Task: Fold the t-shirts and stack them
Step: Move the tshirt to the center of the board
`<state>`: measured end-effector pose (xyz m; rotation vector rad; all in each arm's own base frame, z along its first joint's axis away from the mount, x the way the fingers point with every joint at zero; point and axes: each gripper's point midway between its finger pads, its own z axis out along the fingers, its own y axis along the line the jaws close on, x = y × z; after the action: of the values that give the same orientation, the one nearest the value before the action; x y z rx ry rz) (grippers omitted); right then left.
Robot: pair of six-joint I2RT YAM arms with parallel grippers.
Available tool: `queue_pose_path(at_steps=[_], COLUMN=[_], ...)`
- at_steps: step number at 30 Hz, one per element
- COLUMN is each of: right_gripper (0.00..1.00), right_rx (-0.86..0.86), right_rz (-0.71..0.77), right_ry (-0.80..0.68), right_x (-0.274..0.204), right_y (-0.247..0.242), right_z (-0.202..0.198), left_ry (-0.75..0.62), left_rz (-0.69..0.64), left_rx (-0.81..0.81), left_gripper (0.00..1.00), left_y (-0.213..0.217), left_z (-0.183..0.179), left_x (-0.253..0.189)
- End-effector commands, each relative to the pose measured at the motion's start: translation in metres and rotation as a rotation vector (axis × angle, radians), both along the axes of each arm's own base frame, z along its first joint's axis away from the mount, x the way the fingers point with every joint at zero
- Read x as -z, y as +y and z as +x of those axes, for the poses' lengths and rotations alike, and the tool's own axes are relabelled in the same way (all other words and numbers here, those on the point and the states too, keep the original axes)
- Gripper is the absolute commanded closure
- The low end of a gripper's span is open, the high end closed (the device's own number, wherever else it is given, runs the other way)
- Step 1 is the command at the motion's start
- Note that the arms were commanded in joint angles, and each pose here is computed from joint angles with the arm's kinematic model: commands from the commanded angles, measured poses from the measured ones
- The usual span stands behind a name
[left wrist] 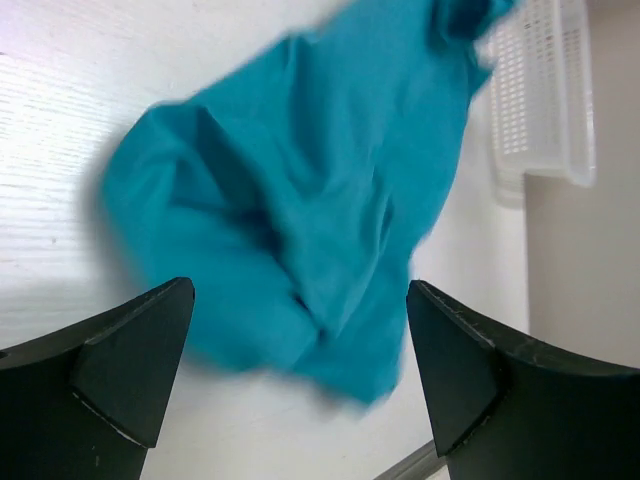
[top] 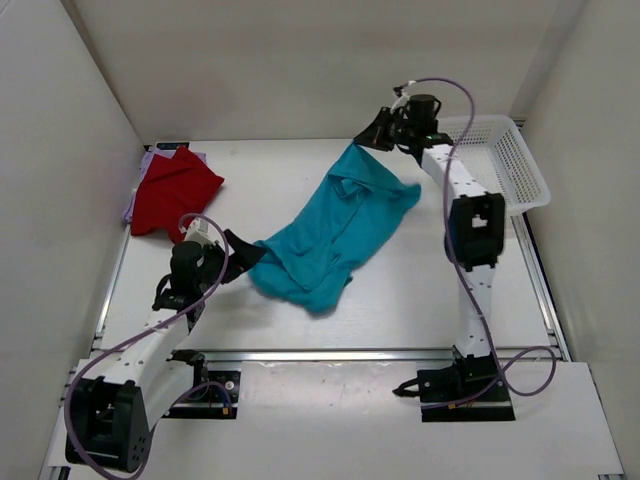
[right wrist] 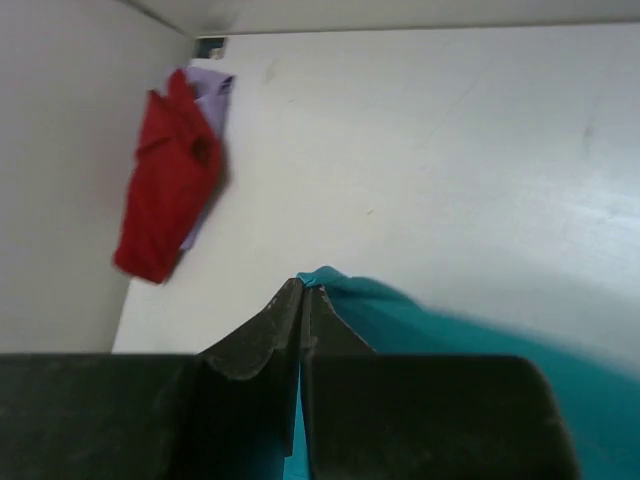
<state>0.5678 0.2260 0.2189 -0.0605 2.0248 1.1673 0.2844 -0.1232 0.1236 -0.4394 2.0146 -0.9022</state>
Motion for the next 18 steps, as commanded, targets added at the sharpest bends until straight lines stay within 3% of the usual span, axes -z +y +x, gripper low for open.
queue_pose_path(at_steps=[1,2,4,6,8,9,11,12,13,14,15,17,18], right_gripper=[1.00,0.96,0.68,0.54,0.48,0.48,0.69,0.85,1.00,1.00,1.00,1.00,1.00], right_rx=[-0.003,0.015,-0.021,-0.001,0.030,0.028,0.067,0.076,0.109,0.143,0.149,0.170,0.170], right_rz=[-0.105,-0.090,-0.063,-0.167,-0.257,-0.312,-0.306,-0.290,-0.249,-0.185,-0.187,-0.144,-0.169], right_ry=[-0.178,-0.224,-0.266,-0.254,-0.288,-0.251,-0.272,-0.230,-0.234,-0.264,-0.170,-0.144,-0.078], right_x=[-0.091,-0.112,-0.135,-0.118,-0.130,-0.102,-0.114,-0.080,-0.074,-0.092,-0.049,-0.030,0.004], right_y=[0.026,0.022,0.022,0.018,0.011,0.011,0.000,0.001,-0.009,-0.018,-0.027,-0.033,-0.035], right_z=[0.019,0.021,0.002,-0.008,-0.029,-0.032,-0.063,-0.071,-0.085,-0.094,-0.106,-0.123,-0.135], left_ry=[-0.040,-0.047,-0.096,-0.099,-0.111,-0.129,-0.147,-0.139,-0.144,-0.143,-0.158,-0.162,-0.184], left_rz=[0.111,0.135,0.161,0.218,0.275,0.294,0.298,0.294,0.287,0.290,0.307,0.332,0.362], left_rx=[-0.047,-0.058,-0.045,-0.008,0.020,0.077,0.107,0.133,0.153,0.167,0.170,0.208,0.184], left_gripper=[0.02,0.01,0.02,0.01,0.01,0.02,0.01,0.01,0.01,0.02,0.01,0.02,0.01], left_y=[0.012,0.015,0.007,-0.006,-0.024,-0.040,-0.064,-0.072,-0.083,-0.094,-0.097,-0.118,-0.121], left_z=[0.005,0.007,0.012,0.012,0.020,0.018,0.035,0.037,0.048,0.057,0.063,0.079,0.092], left_x=[-0.014,-0.015,-0.033,-0.034,-0.037,-0.038,-0.043,-0.040,-0.043,-0.043,-0.044,-0.042,-0.047])
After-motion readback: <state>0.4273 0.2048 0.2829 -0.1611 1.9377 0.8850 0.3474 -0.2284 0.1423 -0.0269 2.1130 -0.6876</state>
